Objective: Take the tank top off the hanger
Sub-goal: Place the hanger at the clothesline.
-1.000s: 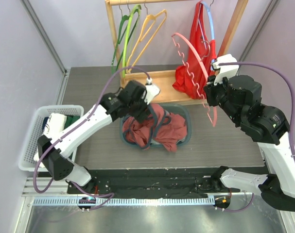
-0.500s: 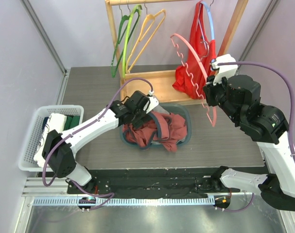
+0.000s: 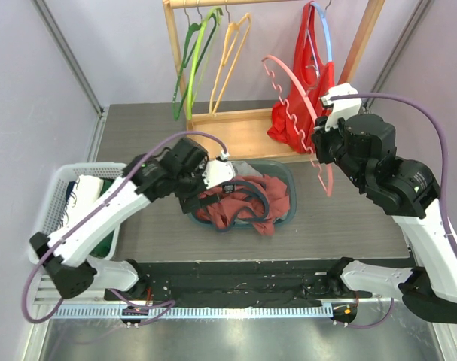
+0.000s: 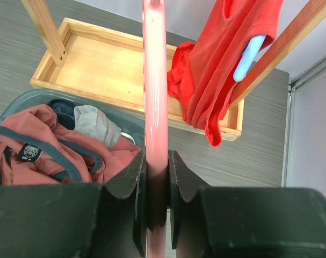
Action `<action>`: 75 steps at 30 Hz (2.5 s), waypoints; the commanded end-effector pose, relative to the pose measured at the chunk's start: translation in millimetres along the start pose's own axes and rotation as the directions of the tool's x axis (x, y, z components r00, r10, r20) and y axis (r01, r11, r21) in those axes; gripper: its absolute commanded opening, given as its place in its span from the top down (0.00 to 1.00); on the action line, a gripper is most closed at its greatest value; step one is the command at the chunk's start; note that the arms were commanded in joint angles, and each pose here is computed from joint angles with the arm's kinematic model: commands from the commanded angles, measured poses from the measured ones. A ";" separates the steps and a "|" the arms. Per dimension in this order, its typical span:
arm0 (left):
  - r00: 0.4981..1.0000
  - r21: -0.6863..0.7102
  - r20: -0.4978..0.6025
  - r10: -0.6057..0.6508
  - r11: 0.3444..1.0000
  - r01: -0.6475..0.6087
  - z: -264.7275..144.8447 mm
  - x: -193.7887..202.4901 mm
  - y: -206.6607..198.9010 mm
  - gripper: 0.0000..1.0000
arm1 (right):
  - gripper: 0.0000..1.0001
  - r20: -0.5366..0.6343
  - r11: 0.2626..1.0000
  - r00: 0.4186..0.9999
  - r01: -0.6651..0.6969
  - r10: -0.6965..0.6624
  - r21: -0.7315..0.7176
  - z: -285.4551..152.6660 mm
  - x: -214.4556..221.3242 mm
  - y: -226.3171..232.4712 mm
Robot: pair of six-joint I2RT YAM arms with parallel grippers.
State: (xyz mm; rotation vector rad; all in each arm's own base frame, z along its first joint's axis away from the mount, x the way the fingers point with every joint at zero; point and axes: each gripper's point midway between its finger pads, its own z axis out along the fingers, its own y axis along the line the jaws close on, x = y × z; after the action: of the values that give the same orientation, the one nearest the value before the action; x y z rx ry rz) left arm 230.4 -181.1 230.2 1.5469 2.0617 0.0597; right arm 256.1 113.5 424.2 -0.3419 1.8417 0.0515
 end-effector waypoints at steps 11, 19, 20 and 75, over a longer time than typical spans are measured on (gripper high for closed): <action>0.887 0.192 0.310 -0.341 0.937 0.293 24.4 -129.6 1.2 0.00 | 0.99 0.073 0.996 0.996 -0.056 0.051 0.063 -0.6 -12.5 -11.5; 0.839 0.220 0.285 -0.464 0.883 0.414 70.6 -140.3 2.0 0.00 | 0.99 0.064 0.997 0.997 -0.051 0.047 0.054 4.6 -12.5 -7.5; 0.846 0.233 0.259 -0.465 0.880 0.413 79.6 -136.3 -3.3 0.01 | 0.99 0.067 0.997 0.997 -0.051 0.047 0.055 4.2 -13.0 -8.2; 0.936 0.256 0.076 -0.342 0.914 0.313 -30.1 -52.1 -41.9 0.00 | 0.99 0.084 0.992 0.993 -0.090 0.082 0.091 55.9 -89.1 3.8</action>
State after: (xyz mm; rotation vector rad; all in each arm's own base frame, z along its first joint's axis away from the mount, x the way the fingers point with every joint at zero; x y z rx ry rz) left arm 216.3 -248.3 246.6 1.1555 2.2896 -0.3711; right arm 325.3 152.2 451.5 -0.2661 1.8924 0.0043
